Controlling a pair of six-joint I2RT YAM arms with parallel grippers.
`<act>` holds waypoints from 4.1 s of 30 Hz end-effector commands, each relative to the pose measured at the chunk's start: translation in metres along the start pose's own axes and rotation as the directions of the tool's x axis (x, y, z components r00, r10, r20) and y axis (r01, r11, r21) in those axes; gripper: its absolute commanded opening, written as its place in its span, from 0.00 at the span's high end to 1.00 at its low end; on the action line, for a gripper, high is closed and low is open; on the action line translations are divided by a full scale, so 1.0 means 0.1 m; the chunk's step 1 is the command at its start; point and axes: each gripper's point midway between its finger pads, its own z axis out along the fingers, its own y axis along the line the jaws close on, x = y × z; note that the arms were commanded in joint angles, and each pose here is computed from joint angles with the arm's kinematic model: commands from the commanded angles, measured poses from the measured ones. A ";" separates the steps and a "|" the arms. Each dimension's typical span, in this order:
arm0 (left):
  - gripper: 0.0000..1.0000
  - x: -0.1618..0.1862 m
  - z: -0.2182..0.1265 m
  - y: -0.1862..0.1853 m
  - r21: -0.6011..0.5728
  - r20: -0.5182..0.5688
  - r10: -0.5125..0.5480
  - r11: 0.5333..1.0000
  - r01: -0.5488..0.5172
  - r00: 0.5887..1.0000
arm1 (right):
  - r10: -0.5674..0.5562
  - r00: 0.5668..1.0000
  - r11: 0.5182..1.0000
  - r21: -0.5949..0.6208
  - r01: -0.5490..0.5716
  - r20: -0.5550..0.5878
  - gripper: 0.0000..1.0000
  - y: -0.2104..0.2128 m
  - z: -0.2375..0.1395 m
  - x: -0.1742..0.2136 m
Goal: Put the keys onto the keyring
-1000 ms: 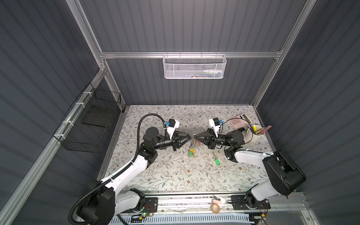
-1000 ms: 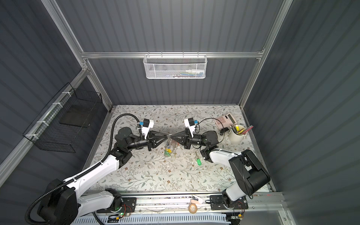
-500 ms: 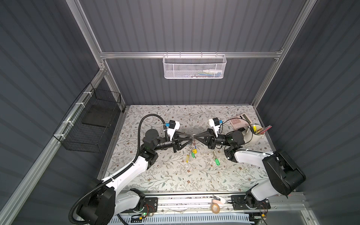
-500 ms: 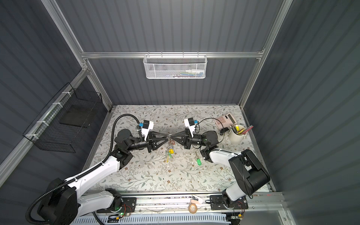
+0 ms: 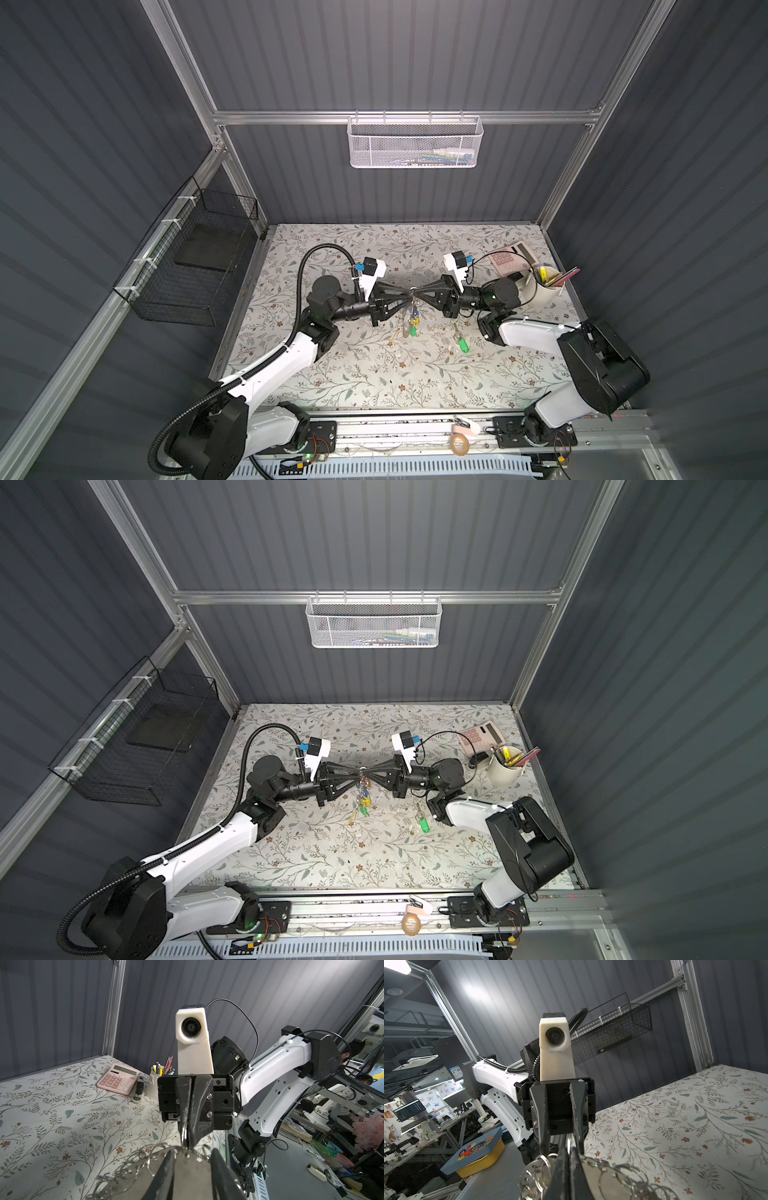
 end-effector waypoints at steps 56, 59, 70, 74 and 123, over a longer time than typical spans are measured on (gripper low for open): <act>1.00 -0.24 -0.25 0.85 -0.644 -0.137 -0.331 0.746 0.170 0.934 | 0.139 0.971 0.868 0.496 -0.025 -0.193 0.45 -0.49 0.01 0.33; 1.00 -0.26 -0.26 0.87 -0.665 -0.133 -0.350 0.725 0.178 0.927 | 0.144 0.969 0.857 0.515 -0.020 -0.203 0.47 -0.60 0.02 0.37; 1.00 -0.21 -0.26 0.93 -0.718 -0.129 -0.401 0.669 0.194 0.907 | 0.156 0.967 0.871 0.489 -0.038 -0.203 0.52 -0.73 0.15 0.44; 1.00 -0.20 -0.24 0.92 -0.715 -0.126 -0.413 0.668 0.206 0.902 | 0.162 0.966 0.867 0.496 -0.041 -0.202 0.66 -0.78 0.15 0.48; 1.00 -0.16 -0.09 0.77 -0.666 -0.361 -0.440 0.739 0.103 0.823 | 0.097 0.939 0.792 0.597 0.128 -0.330 1.00 -0.90 -0.07 0.79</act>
